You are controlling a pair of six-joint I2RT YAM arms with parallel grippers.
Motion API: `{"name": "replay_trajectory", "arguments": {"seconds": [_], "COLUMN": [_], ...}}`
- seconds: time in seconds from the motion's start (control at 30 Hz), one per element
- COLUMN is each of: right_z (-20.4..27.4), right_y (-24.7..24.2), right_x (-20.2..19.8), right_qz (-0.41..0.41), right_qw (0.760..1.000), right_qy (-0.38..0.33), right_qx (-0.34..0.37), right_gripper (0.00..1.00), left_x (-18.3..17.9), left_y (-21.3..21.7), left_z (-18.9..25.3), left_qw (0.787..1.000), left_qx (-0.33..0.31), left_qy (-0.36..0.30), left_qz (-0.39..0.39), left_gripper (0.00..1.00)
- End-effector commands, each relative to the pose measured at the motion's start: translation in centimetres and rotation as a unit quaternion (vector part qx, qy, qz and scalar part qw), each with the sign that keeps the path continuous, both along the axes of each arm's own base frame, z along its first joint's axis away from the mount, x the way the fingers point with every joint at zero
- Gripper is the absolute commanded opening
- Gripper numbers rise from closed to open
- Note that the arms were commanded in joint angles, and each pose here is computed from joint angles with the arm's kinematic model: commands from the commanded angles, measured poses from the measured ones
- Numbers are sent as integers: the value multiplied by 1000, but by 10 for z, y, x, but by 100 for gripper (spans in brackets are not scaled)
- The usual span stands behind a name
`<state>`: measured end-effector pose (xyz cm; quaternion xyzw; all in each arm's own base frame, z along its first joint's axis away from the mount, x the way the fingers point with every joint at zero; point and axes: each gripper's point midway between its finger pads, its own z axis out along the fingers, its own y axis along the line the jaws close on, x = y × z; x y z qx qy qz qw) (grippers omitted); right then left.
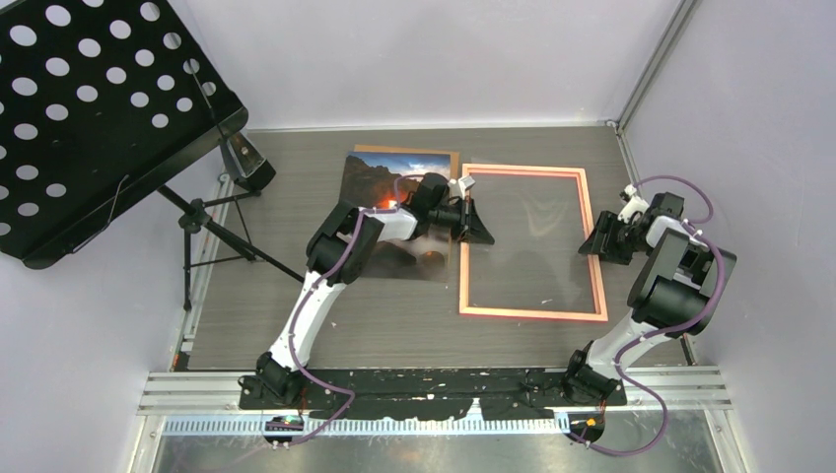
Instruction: Put the photo into the frame
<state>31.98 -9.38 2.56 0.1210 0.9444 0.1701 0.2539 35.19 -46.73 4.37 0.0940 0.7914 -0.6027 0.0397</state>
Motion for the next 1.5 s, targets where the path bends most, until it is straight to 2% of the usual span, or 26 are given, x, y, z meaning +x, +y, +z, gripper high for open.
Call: {"name": "replay_trajectory", "arguments": {"seconds": [0.0,0.6,0.73,0.87,1.47], "right_z": [-2,4,5,5,12], "right_y": [6,23,25,26,30], "right_x": [3,6,6,6,5], "right_qz": [7,36,39,42,47], "right_qw": [1000,999,999,999,999], "right_qy": [5,-3,-3,-3,-10], "right_qx": [8,-1,-2,-4,-5], "right_gripper": [59,59,59,59,59], "left_x": [1,-2,-3,-5,-12], "left_y": [-8,-2,-2,-2,12], "left_z": [17,11,12,11,17], "left_qw": [1000,998,998,998,992], "left_qx": [3,59,63,68,122], "left_qy": [-28,-15,-14,-12,-13], "left_qz": [-1,3,3,2,7], "left_gripper": [0,0,4,12,62]}}
